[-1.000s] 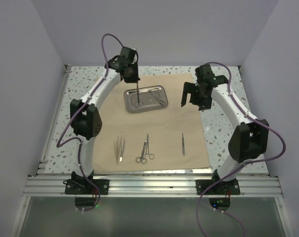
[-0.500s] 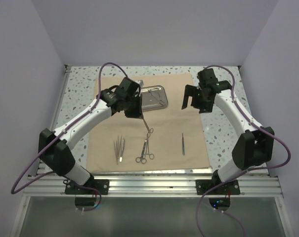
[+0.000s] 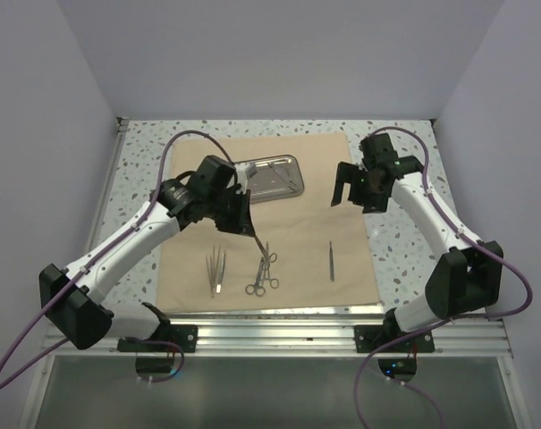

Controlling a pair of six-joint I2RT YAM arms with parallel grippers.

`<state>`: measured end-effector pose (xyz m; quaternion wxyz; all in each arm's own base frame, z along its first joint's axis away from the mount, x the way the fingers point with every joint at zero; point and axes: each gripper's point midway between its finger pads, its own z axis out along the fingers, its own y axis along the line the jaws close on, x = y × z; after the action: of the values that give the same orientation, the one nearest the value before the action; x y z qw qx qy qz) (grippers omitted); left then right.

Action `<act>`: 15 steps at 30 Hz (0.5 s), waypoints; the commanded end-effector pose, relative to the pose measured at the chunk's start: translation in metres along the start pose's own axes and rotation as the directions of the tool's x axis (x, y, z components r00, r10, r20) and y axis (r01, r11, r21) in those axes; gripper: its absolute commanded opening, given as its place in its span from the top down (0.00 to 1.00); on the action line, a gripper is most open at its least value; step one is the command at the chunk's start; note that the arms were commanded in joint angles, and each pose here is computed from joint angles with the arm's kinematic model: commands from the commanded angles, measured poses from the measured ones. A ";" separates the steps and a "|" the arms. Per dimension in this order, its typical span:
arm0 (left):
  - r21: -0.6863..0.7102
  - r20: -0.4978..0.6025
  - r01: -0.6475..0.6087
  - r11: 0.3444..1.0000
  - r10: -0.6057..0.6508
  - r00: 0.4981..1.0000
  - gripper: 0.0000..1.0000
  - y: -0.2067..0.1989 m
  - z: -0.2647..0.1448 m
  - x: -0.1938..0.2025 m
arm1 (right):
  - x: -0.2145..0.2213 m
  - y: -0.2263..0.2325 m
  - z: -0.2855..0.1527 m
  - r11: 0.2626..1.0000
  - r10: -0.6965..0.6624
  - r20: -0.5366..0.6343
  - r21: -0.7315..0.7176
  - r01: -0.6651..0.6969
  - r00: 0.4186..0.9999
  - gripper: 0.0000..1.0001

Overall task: Open and lay out the surgical kit
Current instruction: Place the medical item in the surgical kit.

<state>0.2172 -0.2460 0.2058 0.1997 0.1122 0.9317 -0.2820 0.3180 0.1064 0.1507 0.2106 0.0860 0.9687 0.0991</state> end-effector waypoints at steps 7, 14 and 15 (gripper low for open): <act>0.099 -0.210 -0.186 0.978 0.203 0.956 1.00 0.005 0.021 0.043 | -0.005 0.004 -0.011 1.000 0.013 0.048 -0.028 -0.012 0.999 0.03; 0.062 -0.365 -0.234 0.970 0.240 0.900 1.00 0.040 0.067 0.067 | -0.008 0.002 -0.006 1.000 0.011 0.040 -0.010 -0.010 0.999 0.03; 0.048 -0.378 -0.237 0.970 0.238 0.895 1.00 0.044 0.072 0.068 | -0.010 0.004 -0.005 1.000 0.009 0.041 -0.013 -0.009 0.999 0.03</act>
<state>0.1937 -0.2467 0.1199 0.0638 0.2430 0.9374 -0.2412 0.3167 0.1055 0.1520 0.2142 0.0877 0.9678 0.0990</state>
